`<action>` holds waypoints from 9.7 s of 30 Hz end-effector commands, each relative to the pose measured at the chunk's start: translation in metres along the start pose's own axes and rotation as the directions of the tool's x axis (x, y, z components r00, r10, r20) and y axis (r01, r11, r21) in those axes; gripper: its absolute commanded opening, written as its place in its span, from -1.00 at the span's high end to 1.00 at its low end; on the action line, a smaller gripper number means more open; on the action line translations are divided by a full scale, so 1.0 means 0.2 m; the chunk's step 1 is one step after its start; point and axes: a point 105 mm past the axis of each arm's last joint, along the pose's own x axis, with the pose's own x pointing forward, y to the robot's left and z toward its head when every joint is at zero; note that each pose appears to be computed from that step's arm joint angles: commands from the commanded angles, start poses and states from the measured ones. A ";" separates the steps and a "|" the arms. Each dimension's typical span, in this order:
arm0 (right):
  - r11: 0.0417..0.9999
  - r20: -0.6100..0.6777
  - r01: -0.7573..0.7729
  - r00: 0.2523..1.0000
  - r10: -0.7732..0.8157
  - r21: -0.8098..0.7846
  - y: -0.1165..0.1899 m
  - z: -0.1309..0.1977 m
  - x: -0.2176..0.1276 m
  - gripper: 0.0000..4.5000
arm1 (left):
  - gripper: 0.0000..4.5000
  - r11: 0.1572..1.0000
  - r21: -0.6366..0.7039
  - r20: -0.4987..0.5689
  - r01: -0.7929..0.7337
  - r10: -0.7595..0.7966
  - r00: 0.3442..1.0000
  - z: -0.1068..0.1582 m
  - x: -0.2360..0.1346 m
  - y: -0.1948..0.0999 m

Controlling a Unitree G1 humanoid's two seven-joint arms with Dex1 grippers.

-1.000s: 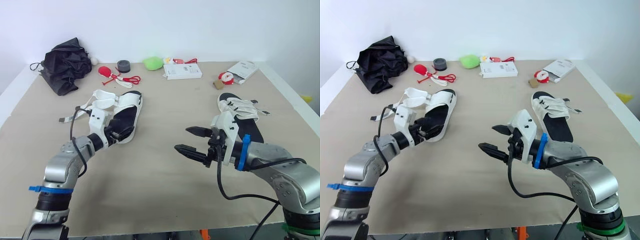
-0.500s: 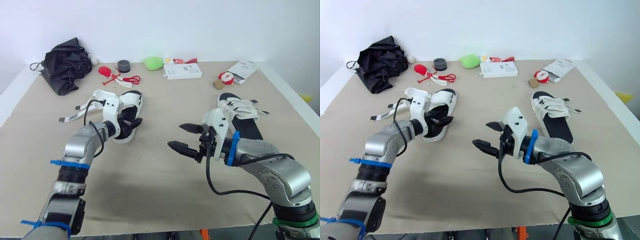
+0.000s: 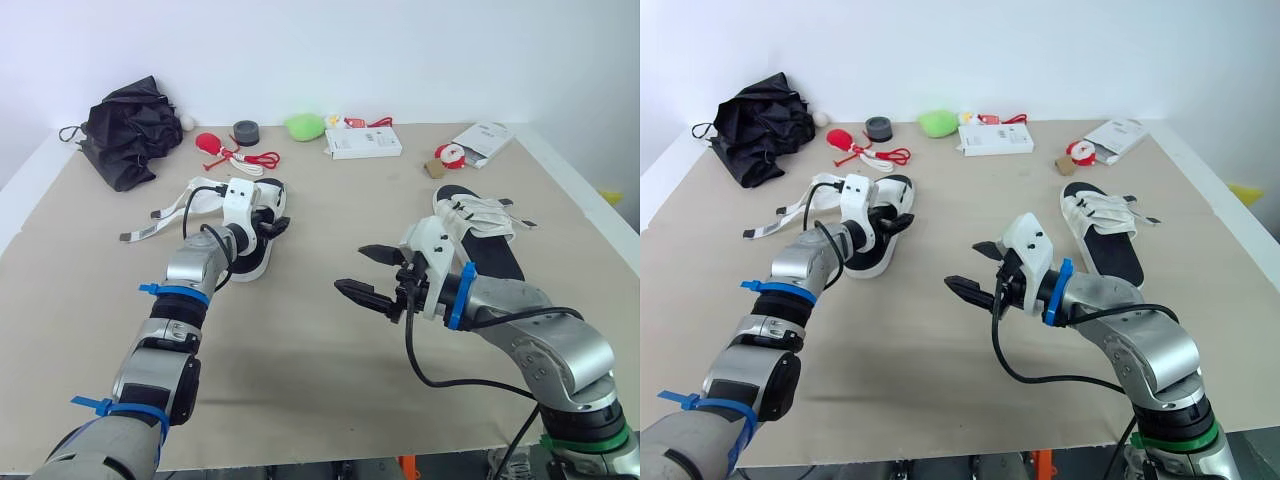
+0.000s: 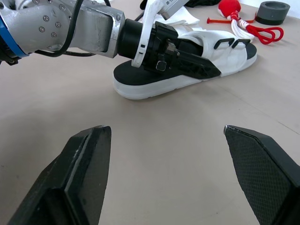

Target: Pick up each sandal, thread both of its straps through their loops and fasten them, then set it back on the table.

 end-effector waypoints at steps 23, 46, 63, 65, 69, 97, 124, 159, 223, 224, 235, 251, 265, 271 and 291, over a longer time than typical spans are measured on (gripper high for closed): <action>0.999 0.022 0.032 0.999 -0.033 0.012 -0.04 0.03 -0.13 -0.84 | 0.90 0.486 0.324 -0.208 0.812 -0.800 0.562 -0.15 -0.55 -0.48; 0.959 -0.255 -0.277 0.924 0.285 0.068 -0.01 -0.24 -0.25 0.99 | 1.00 0.443 0.319 -0.207 0.838 -0.830 0.517 -0.22 -0.64 -0.54; 0.938 -0.358 -0.346 0.880 0.313 -0.030 -0.12 -0.28 -0.02 0.99 | 1.00 0.440 0.364 -0.252 0.821 -0.802 0.542 -0.21 -0.64 -0.46; 0.937 -0.340 -0.350 0.884 0.322 -0.023 -0.11 -0.26 0.00 0.99 | 1.00 0.440 0.364 -0.247 0.821 -0.804 0.541 -0.21 -0.64 -0.47; 0.933 -0.421 -0.359 0.849 0.321 -0.014 -0.12 -0.35 0.00 0.99 | 1.00 0.444 0.359 -0.238 0.821 -0.807 0.540 -0.22 -0.64 -0.48; 0.888 -0.545 -0.450 0.770 0.332 -0.094 -0.07 -0.46 0.07 1.00 | -0.13 0.704 -0.006 -0.025 0.711 -0.711 0.703 0.07 -0.68 -0.11; 0.874 -0.538 -0.454 0.787 0.302 -0.173 -0.19 -0.40 0.11 1.00 | -0.99 0.760 -0.078 -0.246 0.645 -0.641 0.727 -0.32 -0.60 -0.11; 0.886 -0.555 -0.462 0.731 0.398 0.027 -0.06 -0.52 0.11 1.00 | -0.99 0.658 -0.200 0.089 0.726 -0.726 0.682 0.21 -0.53 -0.22; 0.896 -0.516 -0.443 0.759 0.397 0.037 0.01 -0.52 0.10 1.00 | 0.97 0.625 0.204 0.367 0.753 -0.762 0.534 0.29 -0.40 -0.53; 0.896 -0.517 -0.443 0.759 0.397 0.038 0.01 -0.52 0.10 1.00 | 0.97 0.597 0.260 0.338 0.759 -0.792 0.508 0.28 -0.44 -0.54; 0.898 -0.516 -0.439 0.761 0.394 0.039 0.00 -0.52 0.10 1.00 | 0.97 0.207 0.717 -0.002 0.666 -0.954 0.299 0.13 -0.65 -0.61; 0.890 -0.523 -0.455 0.750 0.405 0.035 0.01 -0.53 0.11 1.00 | -0.21 0.051 0.700 -0.191 0.713 -0.948 0.255 -0.04 -0.80 -0.58; 0.883 -0.526 -0.468 0.743 0.415 0.035 0.02 -0.53 0.11 1.00 | -0.34 0.459 -0.553 -0.252 0.695 -0.888 0.385 -0.34 -1.06 -0.53; 0.878 -0.526 -0.478 0.738 0.424 0.037 0.03 -0.51 0.11 1.00 | -0.34 0.509 -0.556 -0.288 0.657 -0.860 0.422 -0.47 -1.06 -0.60; 0.878 -0.538 -0.476 0.728 0.425 0.050 0.03 -0.51 0.08 1.00 | 0.96 0.502 -0.582 -0.177 0.640 -0.846 0.503 -0.49 -0.97 -0.68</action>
